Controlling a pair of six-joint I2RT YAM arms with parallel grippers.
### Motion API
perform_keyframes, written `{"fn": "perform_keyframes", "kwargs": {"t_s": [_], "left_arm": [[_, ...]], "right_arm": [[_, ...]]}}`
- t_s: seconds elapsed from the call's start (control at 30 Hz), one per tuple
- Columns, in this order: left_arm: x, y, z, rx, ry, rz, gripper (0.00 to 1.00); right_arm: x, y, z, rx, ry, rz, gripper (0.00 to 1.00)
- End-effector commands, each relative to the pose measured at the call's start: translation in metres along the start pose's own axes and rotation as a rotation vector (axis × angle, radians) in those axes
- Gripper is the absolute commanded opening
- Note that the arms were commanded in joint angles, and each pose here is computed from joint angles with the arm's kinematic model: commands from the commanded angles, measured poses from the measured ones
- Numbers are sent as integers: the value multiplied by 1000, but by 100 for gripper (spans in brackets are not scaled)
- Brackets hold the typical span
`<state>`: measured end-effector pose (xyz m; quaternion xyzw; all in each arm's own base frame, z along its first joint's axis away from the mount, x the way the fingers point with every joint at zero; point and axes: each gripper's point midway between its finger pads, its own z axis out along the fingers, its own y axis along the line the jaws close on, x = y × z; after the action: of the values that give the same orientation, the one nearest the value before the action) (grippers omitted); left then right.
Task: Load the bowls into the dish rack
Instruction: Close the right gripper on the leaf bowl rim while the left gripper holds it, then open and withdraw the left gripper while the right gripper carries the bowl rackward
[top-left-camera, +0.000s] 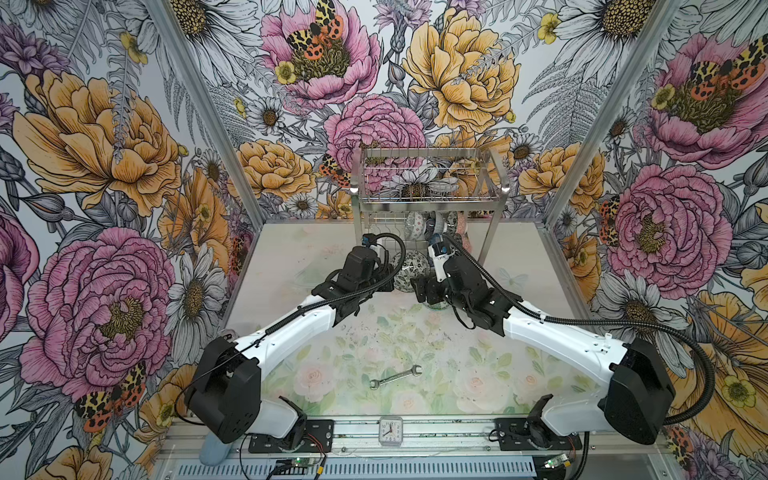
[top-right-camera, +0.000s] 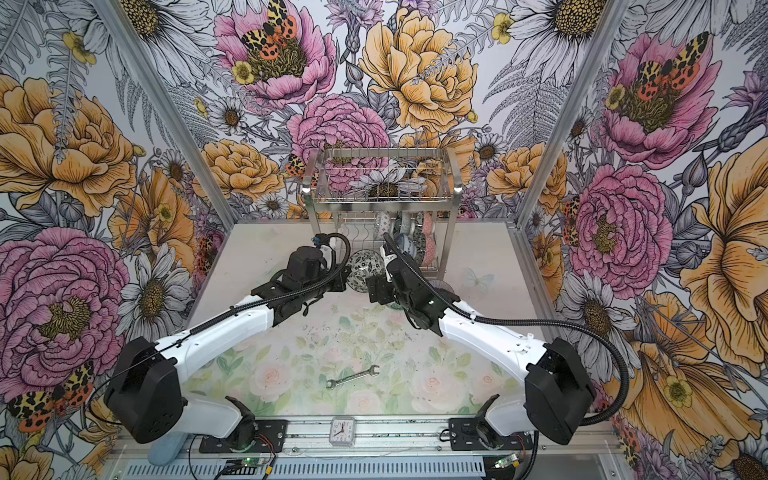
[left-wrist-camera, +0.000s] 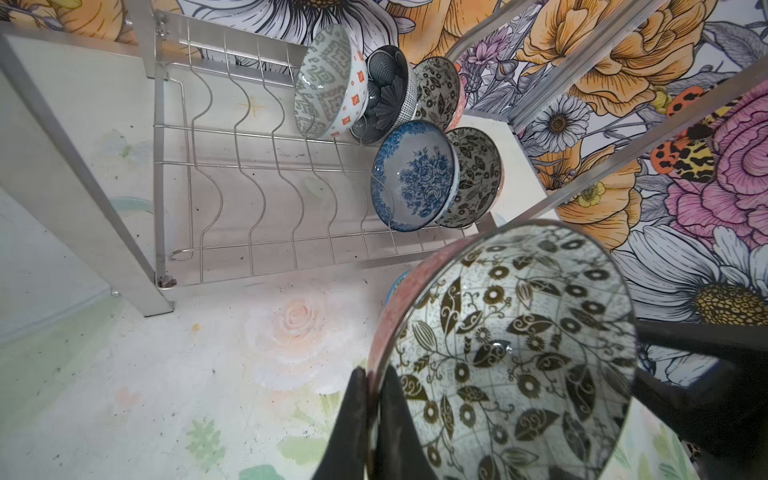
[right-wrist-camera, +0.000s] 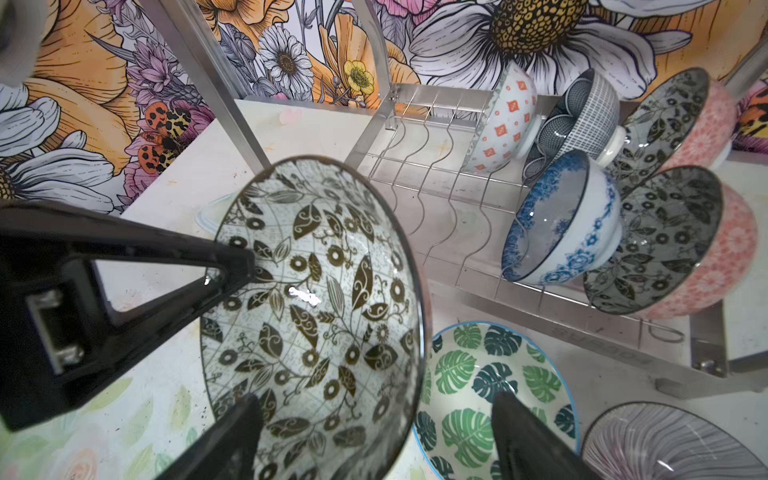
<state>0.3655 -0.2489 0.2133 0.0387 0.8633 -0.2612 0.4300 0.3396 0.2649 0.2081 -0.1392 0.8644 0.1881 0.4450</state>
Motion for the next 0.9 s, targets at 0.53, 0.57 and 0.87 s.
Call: {"fn": "perform_keyframes", "kwargs": {"t_s": [0.53,0.57,0.87], "left_arm": [[-34,-35,-13,111,-109,8,0],[-34,-35,-13,112,-108,8,0],[-33,-31,-17,93,-96,28,0]], "right_arm": [[-25,-1,20,56,-55,130,18],[-26,0,20,54,-57,129,7],[-33,2,15,61,-81,90,0]]}}
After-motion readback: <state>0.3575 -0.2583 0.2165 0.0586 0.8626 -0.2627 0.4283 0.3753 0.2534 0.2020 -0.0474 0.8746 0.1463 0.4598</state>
